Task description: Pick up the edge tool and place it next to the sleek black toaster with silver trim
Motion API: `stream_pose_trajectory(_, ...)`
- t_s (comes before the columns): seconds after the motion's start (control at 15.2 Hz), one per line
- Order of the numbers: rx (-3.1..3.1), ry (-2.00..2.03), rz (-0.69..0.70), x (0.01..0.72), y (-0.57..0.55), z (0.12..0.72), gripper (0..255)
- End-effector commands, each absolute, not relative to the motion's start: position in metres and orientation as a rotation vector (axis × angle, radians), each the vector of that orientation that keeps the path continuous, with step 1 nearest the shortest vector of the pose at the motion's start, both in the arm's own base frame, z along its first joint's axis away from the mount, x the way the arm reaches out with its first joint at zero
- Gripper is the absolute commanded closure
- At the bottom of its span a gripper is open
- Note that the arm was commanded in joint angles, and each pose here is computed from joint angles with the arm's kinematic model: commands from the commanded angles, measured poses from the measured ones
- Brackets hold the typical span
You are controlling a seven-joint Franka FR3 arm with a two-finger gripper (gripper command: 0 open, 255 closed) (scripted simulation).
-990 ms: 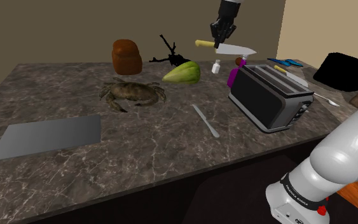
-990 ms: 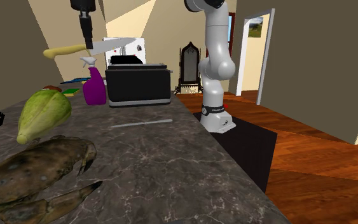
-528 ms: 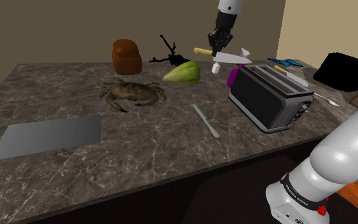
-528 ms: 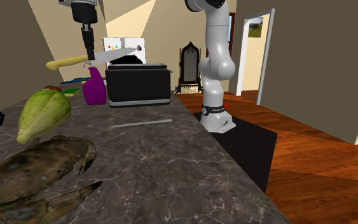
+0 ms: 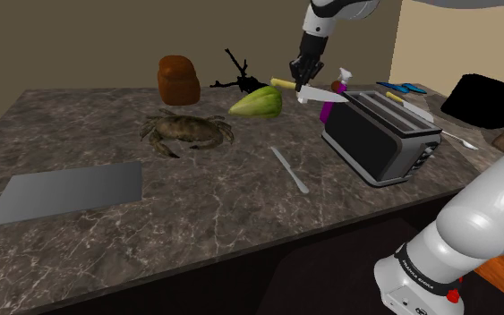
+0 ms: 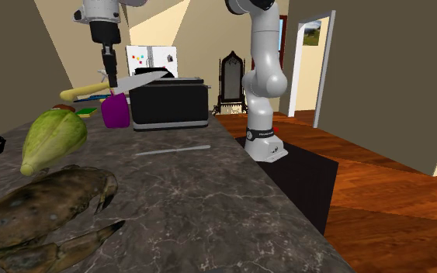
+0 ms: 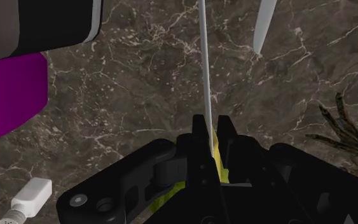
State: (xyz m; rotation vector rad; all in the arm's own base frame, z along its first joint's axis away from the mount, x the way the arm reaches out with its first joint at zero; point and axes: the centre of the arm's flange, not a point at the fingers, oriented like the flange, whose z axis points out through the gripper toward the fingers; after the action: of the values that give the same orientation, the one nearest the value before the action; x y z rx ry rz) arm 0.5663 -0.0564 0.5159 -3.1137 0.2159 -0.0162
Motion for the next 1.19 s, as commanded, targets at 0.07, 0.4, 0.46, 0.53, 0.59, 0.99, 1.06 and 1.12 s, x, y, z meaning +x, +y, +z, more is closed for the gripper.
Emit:
stream_pose_trajectory(0.07, -3.114, 0.216, -0.017, 0.566, -0.056, 0.500, 255)
stream_pose_trajectory(0.4, -3.114, 0.216, -0.017, 0.566, -0.056, 0.474, 255)
stream_pose_trajectory(0.46, -3.114, 0.216, -0.017, 0.566, -0.056, 0.468, 255)
stream_pose_trajectory(0.53, -3.114, 0.216, -0.017, 0.566, -0.056, 0.463, 255)
stream_pose_trajectory(0.59, -3.114, 0.216, -0.017, 0.566, -0.056, 0.458, 255)
stream_pose_trajectory(0.99, -3.114, 0.216, -0.017, 0.566, -0.056, 0.426, 255)
stream_pose_trajectory(1.06, -3.114, 0.216, -0.017, 0.566, -0.056, 0.421, 255)
stream_pose_trajectory(1.12, -3.114, 0.216, -0.017, 0.566, -0.056, 0.415, 255)
